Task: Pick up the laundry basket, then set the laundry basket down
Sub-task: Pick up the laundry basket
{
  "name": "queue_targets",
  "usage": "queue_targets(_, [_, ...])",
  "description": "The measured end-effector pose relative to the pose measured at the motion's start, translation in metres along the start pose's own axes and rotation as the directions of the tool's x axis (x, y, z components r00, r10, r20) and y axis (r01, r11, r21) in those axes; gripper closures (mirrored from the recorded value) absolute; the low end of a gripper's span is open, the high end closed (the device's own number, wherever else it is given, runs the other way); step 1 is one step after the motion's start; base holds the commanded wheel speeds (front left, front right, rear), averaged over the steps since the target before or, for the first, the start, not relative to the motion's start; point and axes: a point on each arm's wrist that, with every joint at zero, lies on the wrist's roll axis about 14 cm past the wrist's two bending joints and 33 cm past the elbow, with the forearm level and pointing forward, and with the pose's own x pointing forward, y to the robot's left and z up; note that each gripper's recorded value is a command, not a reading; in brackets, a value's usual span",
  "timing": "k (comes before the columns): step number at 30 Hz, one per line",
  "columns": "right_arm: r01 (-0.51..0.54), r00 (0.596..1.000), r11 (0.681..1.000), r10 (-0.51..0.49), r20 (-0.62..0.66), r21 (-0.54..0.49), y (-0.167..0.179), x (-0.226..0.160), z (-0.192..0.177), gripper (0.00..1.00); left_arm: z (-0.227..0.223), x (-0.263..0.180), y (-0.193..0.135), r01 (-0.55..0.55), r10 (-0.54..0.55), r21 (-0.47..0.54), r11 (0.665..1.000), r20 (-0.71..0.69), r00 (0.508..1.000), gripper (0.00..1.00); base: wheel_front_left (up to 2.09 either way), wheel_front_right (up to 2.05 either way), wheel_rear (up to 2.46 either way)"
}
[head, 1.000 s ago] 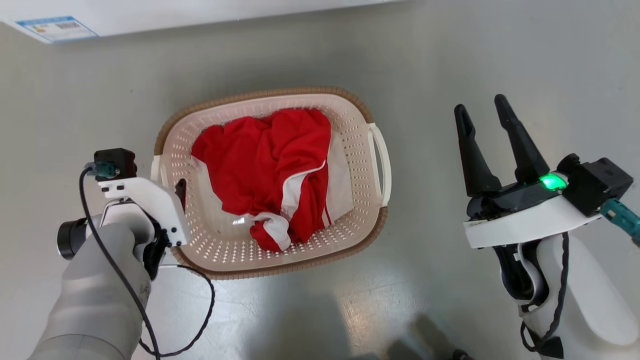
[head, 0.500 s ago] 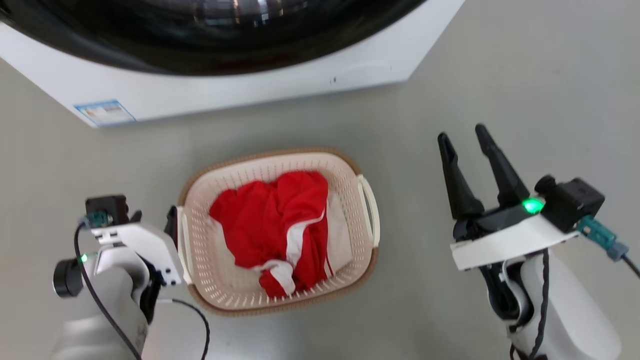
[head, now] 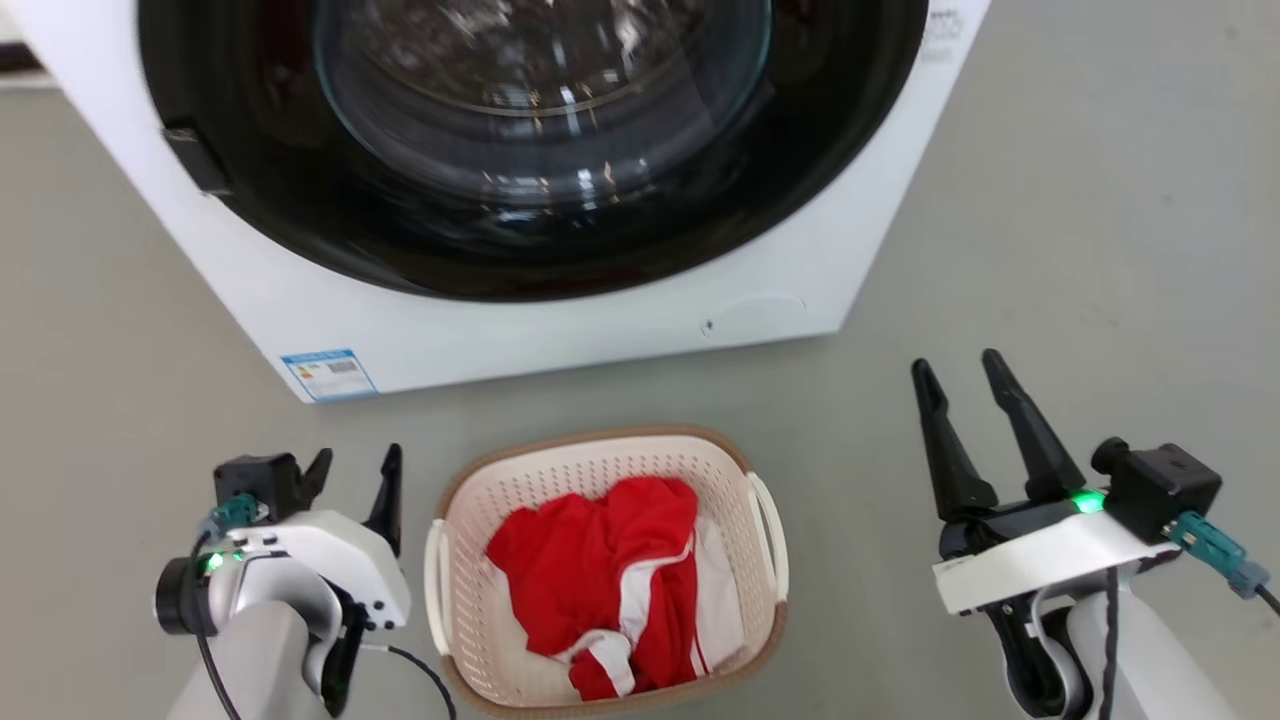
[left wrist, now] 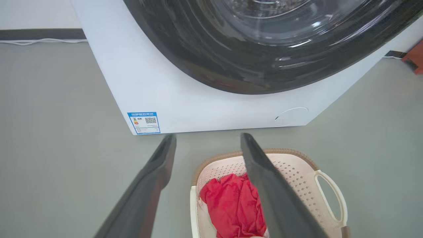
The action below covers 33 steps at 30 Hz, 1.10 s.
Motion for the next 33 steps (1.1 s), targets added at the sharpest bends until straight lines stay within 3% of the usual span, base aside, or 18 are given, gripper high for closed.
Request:
queue_targets(9, [-0.027,0.997,1.0,0.027,0.07,-0.009,0.01,-0.006,0.025,0.0,0.052,-0.046,0.0,-0.042,0.041,0.0,0.999,0.232,0.972,0.0,0.0,0.0,0.0])
queue_targets(18, [-0.022,0.995,0.999,0.024,0.094,-0.028,0.009,-0.018,0.034,0.0,0.095,-0.092,-0.007,-0.059,0.063,-0.023,0.998,0.427,0.902,0.0,0.0,0.0,0.0])
queue_targets(24, [0.01,0.994,0.999,-0.005,0.105,-0.048,-0.001,-0.024,0.038,0.0,0.103,-0.109,-0.005,-0.087,0.09,-0.028,0.996,0.473,0.877,0.0,0.0,0.0,0.0])
queue_targets(33, [0.026,0.995,0.998,-0.02,0.1,-0.06,-0.006,-0.028,0.036,0.0,0.095,-0.113,-0.004,-0.107,0.101,-0.013,0.994,0.459,0.882,0.0,0.0,0.0,0.0])
